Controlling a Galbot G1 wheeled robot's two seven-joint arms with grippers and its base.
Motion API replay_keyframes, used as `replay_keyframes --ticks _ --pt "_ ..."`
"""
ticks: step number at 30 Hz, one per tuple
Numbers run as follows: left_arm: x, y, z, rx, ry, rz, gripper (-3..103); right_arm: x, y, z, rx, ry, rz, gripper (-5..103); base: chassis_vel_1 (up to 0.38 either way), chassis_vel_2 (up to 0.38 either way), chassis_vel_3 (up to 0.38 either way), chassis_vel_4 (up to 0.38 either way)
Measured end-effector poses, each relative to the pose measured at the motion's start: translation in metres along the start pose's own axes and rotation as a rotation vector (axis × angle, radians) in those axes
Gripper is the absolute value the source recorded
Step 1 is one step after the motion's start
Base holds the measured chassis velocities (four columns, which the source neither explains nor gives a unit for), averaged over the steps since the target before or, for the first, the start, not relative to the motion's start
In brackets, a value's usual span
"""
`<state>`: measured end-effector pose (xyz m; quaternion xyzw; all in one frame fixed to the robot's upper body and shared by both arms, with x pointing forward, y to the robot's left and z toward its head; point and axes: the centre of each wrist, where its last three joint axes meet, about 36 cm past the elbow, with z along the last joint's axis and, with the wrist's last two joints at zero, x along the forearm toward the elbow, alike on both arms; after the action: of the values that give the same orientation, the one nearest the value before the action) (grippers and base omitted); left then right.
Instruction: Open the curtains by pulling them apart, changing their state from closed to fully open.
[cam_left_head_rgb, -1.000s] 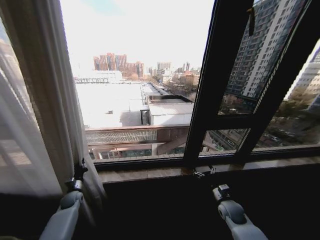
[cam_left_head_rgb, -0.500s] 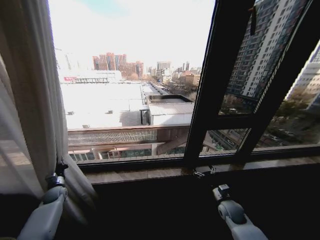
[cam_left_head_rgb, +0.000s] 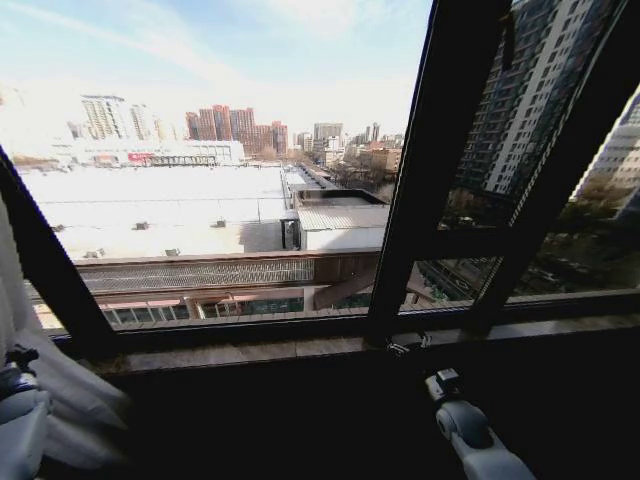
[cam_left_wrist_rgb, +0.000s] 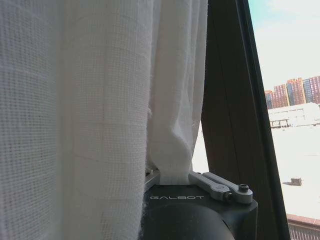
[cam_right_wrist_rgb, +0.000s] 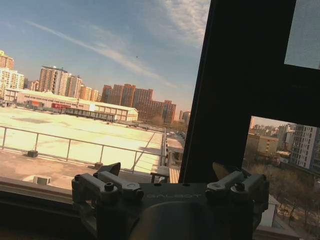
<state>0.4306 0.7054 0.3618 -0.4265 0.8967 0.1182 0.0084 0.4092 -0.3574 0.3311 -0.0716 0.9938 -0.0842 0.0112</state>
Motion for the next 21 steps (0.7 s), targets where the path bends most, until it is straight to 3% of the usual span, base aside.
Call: replay_keyframes --ticks 4,7,11,13,16,19,21 --pt "0.005 -0.014 0.000 0.012 -0.005 -0.004 -3 0.000 0.000 0.000 0.000 0.000 0.000 100 0.000 0.000 0.000 0.000" --pt "0.008 -0.021 -0.001 0.020 -0.001 -0.007 6 0.000 0.000 0.000 0.000 0.000 0.000 100 0.000 0.000 0.000 0.000" --pt "0.021 -0.042 -0.006 0.040 -0.009 0.040 28 0.000 0.000 0.000 0.000 0.000 0.000 100 0.000 0.000 0.000 0.000" --pt "0.024 -0.046 -0.006 0.043 -0.009 0.049 28 0.000 0.000 0.000 0.000 0.000 0.000 100 0.000 0.000 0.000 0.000" --pt "0.050 -0.065 -0.003 0.057 0.009 0.106 43 0.000 0.000 0.000 0.000 0.000 0.000 100 0.000 0.000 0.000 0.000" --pt "0.068 -0.079 -0.003 0.071 0.017 0.146 49 0.000 0.000 0.000 0.000 0.000 0.000 100 0.000 0.000 0.000 0.000" --pt "0.090 -0.097 -0.007 0.089 0.009 0.191 60 0.000 0.000 0.000 0.000 0.000 0.000 100 0.000 0.000 0.000 0.000"
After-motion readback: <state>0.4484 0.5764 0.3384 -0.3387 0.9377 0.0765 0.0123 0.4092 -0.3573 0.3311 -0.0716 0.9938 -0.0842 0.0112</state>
